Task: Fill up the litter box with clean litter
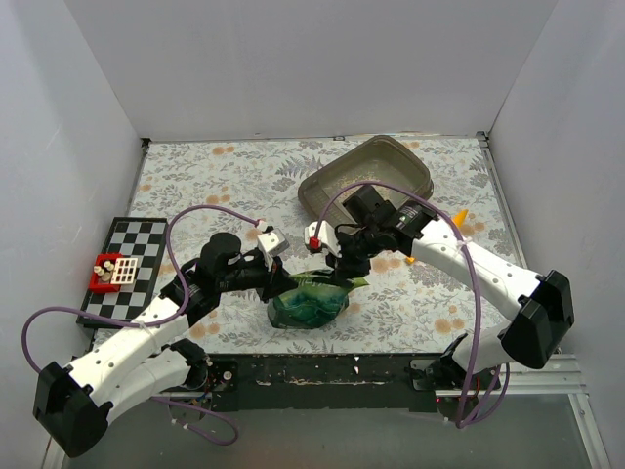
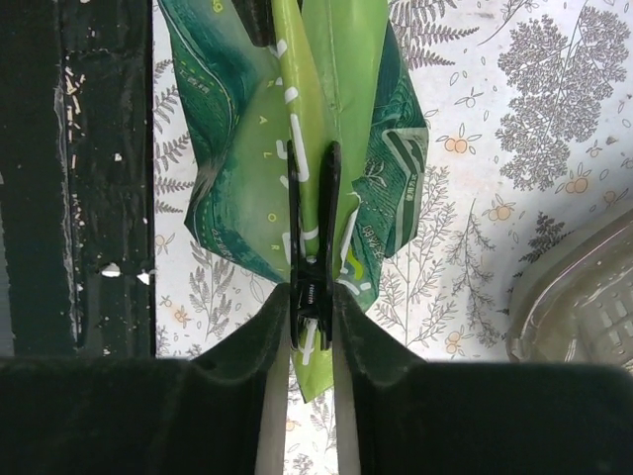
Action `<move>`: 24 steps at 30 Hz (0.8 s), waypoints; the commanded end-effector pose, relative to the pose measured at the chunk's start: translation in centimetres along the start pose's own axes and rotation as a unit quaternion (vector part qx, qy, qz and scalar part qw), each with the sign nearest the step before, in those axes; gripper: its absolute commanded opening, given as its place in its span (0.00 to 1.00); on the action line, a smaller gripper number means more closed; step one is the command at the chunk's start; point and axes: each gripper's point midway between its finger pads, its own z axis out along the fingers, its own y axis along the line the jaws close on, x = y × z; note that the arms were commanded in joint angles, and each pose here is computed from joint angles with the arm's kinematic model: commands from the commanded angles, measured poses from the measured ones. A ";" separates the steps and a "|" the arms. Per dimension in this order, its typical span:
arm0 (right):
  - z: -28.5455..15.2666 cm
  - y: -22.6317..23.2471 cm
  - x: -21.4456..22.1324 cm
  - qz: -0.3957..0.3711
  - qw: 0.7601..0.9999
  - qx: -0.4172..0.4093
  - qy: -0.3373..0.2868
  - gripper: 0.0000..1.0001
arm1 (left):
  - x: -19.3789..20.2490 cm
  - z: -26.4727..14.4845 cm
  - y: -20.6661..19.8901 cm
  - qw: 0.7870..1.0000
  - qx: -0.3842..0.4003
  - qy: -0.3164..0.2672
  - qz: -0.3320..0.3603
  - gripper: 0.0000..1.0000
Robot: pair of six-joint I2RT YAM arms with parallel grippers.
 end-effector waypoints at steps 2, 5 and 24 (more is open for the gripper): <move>0.5 0.5 1.4 0.048 0.998 -0.003 0.039 0.46 | -3.6 -0.6 -0.2 0.998 -0.004 -0.046 0.031 0.00; -0.6 -0.2 0.5 0.040 0.999 0.025 0.028 0.53 | -3.5 -0.6 -0.2 0.998 -0.006 -0.046 0.029 0.00; -11.2 -2.3 -5.9 0.213 0.941 0.241 -0.111 0.93 | -9.0 -2.1 -0.5 0.996 -0.029 -0.070 0.042 0.37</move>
